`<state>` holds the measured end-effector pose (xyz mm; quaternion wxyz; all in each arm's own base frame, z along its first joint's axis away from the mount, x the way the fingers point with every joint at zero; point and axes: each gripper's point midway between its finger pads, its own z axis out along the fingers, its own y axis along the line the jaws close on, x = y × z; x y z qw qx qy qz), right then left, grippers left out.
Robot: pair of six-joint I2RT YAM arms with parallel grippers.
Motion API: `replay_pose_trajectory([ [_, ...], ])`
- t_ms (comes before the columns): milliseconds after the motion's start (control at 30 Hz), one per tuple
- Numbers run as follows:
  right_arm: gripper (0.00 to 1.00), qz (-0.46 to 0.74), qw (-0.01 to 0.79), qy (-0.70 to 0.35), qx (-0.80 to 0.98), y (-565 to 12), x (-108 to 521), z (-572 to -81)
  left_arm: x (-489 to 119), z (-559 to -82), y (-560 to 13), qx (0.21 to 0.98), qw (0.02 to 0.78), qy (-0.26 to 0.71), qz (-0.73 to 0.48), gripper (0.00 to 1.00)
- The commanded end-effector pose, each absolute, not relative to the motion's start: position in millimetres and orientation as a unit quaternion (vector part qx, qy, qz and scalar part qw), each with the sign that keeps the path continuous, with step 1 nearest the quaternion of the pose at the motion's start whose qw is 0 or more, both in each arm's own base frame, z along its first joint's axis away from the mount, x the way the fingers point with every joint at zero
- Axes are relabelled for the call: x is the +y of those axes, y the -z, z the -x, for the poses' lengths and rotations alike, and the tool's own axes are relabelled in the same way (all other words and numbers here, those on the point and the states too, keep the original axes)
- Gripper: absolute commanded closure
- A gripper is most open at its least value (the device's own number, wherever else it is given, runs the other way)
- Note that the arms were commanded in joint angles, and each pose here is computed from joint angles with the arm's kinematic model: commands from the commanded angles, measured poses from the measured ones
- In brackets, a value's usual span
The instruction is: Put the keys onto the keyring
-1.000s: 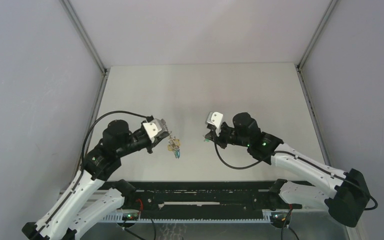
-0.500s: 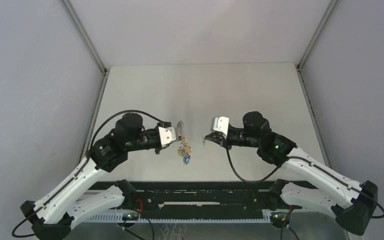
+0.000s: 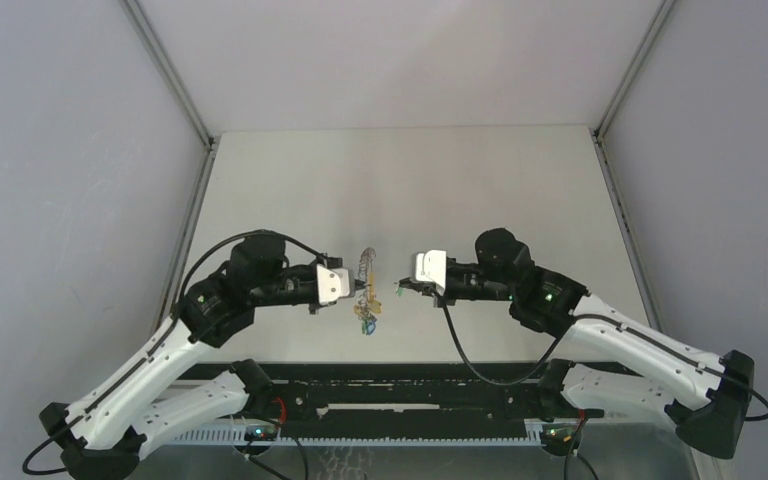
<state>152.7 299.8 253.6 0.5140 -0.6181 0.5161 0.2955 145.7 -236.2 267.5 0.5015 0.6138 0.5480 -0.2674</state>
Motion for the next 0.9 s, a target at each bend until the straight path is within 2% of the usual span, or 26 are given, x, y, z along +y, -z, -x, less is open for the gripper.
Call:
replay_pose_trajectory([
  [0, 1.0, 0.624, 0.552, -0.286, 0.473, -285.7, 312.0, -153.4, -240.1, -140.4, -265.5, 0.524, 0.512, 0.269, -0.625, 1.0],
  [300, 1.0, 0.65, 0.546, -0.28, 0.448, -286.9, 327.7, -143.1, -243.3, -137.2, -259.1, 0.522, 0.511, 0.27, -0.628, 1.0],
  [867, 1.0, 0.678, 0.529, -0.233, 0.454, -269.7, 335.6, -141.5, -236.1, -142.9, -247.6, 0.529, 0.521, 0.21, -0.636, 1.0],
])
